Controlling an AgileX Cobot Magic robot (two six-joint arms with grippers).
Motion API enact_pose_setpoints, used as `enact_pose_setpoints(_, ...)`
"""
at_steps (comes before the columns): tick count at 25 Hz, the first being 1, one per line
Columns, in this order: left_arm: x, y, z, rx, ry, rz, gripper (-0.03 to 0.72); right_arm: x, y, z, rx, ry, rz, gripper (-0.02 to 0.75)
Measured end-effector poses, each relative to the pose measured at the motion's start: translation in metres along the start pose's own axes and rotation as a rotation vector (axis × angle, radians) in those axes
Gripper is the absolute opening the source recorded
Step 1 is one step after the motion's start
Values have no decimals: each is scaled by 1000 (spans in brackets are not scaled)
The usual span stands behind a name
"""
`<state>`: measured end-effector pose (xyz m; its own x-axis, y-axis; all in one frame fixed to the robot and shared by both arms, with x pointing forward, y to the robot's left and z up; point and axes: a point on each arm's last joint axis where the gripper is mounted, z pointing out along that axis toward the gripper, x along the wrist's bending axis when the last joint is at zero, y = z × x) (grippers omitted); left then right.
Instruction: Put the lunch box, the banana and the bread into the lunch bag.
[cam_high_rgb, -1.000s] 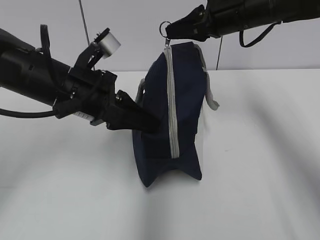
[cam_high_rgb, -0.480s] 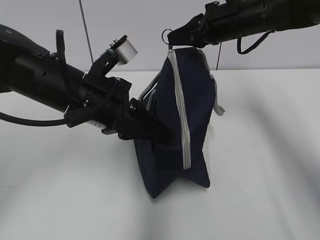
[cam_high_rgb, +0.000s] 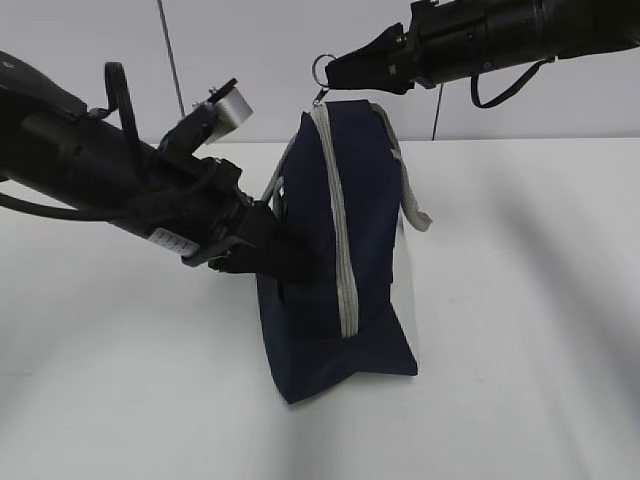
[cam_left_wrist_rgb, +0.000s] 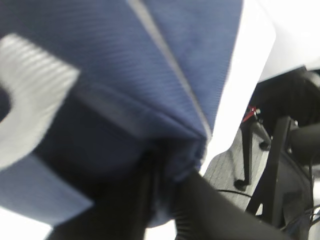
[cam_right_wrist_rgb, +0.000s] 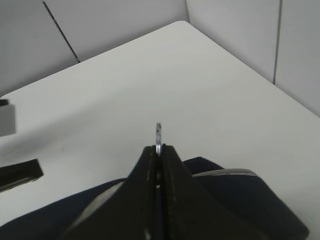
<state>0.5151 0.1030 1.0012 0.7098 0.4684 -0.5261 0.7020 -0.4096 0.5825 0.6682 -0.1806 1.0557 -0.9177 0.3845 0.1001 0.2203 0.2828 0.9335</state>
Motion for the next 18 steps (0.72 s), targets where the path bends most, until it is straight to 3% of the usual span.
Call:
enact_pose_setpoints(2,8,1,-7,-17,19,-44,193,3,0,0,0,34,-1,-16)
enact_pose_setpoints(4,16,2,-16,-42,36,-79,368,6,-1,0,10,60,-8,-16)
enact_pose_setpoints(7,25,5,-34,-96,37,-129,529,7,-1,0,15,79,-13,-16)
enact_pose_setpoints(13,33,9,-64,-206,-22,-220,582,8,-2,0,17,84,-16,-16)
enact_pose_setpoints(18,39,19,-75,-341,-2,-297,584,5,-2,0,18,60,-21,-16)
